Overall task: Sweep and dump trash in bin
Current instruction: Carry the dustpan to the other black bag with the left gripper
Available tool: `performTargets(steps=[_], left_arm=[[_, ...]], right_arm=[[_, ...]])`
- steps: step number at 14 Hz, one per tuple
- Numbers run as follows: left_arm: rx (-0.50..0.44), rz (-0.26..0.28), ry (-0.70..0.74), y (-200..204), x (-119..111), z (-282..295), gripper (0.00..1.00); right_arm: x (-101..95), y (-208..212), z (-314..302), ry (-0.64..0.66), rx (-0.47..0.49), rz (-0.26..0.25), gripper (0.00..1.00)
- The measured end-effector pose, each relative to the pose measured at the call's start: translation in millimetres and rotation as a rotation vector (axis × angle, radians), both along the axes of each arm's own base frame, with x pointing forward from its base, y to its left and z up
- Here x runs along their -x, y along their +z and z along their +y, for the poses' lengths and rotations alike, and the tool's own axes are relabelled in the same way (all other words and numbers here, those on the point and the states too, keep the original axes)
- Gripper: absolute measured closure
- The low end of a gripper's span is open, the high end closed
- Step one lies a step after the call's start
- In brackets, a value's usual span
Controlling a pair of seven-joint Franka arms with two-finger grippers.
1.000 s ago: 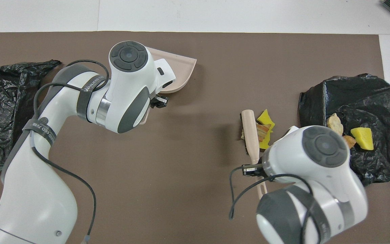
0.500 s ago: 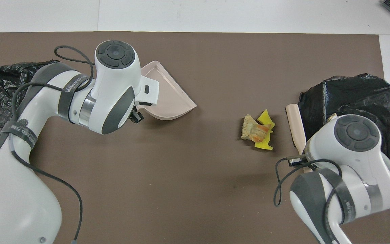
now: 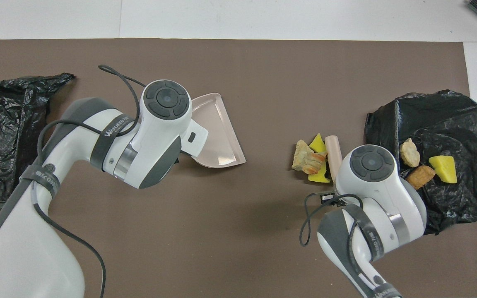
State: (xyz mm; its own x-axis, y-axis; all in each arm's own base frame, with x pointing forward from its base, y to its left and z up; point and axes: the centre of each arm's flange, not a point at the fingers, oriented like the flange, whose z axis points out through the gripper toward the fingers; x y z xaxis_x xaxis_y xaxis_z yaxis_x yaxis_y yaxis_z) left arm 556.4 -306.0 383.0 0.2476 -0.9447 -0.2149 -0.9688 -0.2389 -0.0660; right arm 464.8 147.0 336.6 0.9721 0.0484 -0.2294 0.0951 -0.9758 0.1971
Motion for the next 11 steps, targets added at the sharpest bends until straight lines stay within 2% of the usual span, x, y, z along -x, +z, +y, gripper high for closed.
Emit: performTargets(steps=[3, 8, 11], left_arm=[[0.023, -0.020, -0.078, -10.9, 31.1, -21.4, 0.69], [0.029, -0.014, -0.164, -21.5, 78.8, -45.6, 0.69], [0.052, -0.034, -0.196, -28.1, 91.5, -48.0, 0.69]], right_arm=[[1.0, -4.3, 35.0, 0.013, -0.044, -0.001, 0.74], [-7.9, -4.5, 99.8, -0.027, -0.172, -0.005, 0.74], [-7.9, 2.8, 129.8, -0.026, -0.237, -0.012, 0.74]])
